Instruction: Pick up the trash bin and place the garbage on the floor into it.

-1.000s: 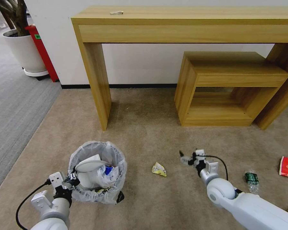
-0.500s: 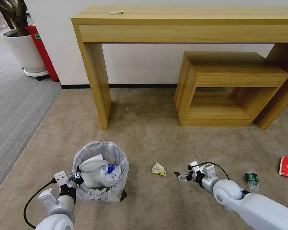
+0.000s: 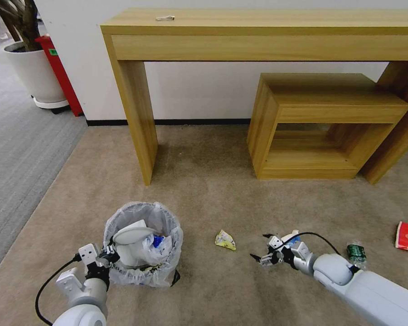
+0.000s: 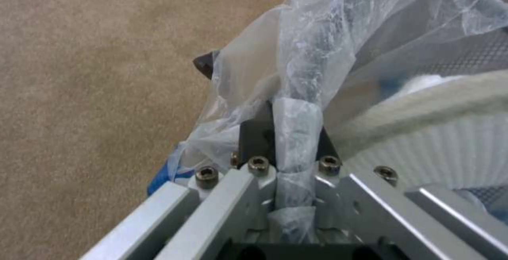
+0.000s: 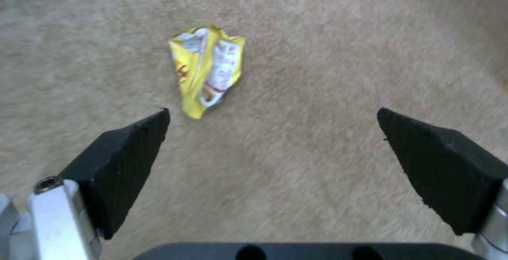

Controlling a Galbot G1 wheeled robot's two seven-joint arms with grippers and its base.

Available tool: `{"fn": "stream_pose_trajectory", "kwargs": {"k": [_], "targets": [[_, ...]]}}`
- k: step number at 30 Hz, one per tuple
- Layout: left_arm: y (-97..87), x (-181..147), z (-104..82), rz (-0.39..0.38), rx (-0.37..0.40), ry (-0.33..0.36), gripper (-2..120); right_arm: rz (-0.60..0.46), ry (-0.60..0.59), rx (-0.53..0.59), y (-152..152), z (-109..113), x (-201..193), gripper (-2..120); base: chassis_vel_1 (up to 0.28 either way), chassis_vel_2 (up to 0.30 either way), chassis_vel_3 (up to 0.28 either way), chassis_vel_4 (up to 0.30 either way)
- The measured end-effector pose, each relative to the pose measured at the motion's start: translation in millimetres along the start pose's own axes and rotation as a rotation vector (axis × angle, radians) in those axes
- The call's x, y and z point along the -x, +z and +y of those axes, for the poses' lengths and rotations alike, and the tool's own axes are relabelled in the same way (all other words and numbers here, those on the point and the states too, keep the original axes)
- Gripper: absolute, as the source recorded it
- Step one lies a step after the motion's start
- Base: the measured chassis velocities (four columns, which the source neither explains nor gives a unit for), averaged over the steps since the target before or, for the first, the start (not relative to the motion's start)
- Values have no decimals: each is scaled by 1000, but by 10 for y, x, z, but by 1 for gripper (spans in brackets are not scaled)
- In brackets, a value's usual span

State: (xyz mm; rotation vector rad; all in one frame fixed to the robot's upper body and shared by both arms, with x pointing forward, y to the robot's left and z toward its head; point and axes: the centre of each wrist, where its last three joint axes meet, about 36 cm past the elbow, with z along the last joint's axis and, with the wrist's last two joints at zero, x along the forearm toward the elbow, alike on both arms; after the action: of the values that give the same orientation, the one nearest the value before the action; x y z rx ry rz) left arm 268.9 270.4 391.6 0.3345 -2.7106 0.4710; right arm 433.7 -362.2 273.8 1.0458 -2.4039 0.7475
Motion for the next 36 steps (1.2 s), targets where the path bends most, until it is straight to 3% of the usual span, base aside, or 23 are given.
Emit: {"fn": "stream_pose_trajectory", "kwargs": {"k": [4,13,36], "targets": [[15,4,6,3,2,-3,0,-33,34,-89,137,21,237,100,0,0,0,0],[46,5,41,11,4,-18,0,-7,34,-61,409,274,544,99,0,0,0,0],[-1,-24,34,-3,-3,-19,0,-47,15,-55,330,346,876,99,0,0,0,0]]}}
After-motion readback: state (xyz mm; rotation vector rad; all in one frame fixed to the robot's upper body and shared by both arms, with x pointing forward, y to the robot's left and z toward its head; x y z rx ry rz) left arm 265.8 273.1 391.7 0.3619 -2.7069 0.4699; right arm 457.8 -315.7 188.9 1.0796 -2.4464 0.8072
